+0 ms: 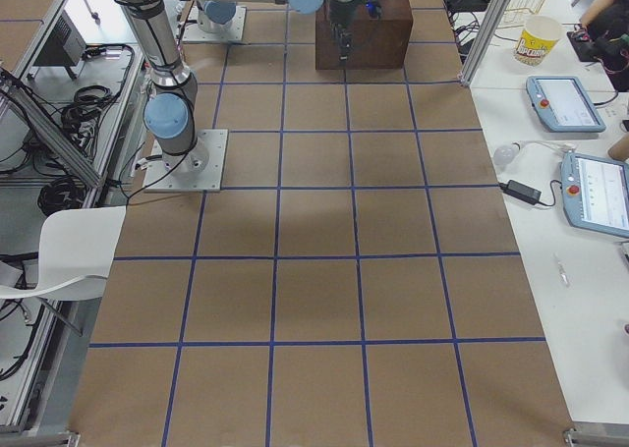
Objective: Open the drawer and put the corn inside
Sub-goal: 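Pull the drawer handle outward with the left gripper to open the drawer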
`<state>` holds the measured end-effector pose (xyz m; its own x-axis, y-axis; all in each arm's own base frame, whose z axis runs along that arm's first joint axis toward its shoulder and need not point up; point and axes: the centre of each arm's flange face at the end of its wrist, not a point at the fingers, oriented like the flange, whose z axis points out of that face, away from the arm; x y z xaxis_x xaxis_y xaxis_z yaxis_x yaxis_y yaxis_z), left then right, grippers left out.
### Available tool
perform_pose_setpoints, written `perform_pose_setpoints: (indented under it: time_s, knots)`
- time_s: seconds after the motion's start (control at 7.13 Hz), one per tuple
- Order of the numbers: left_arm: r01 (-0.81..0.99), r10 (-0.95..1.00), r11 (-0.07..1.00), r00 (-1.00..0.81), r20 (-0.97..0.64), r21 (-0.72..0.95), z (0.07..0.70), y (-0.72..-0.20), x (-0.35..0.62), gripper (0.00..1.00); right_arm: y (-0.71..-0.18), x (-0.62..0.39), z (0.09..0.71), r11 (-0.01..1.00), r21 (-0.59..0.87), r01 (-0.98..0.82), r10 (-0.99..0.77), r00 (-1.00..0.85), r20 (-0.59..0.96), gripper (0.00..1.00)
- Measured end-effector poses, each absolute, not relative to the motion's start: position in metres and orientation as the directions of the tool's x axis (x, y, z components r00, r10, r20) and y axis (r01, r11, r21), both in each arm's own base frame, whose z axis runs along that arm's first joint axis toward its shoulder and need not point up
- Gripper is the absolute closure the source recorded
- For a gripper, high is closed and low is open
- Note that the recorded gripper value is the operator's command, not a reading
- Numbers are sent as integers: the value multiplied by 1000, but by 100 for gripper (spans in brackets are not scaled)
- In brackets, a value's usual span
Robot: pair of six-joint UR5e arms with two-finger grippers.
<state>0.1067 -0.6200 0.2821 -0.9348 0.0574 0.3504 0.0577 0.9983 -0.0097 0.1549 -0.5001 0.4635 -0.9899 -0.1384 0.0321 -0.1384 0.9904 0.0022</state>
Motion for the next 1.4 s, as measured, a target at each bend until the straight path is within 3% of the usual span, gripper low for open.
perform_pose_setpoints:
  time_s: [1.4]
  knots:
    - [65,65,998,-944,324,-11,286,-621,117,0,-500,155,464,990,2,-140,-140,-990,32,0]
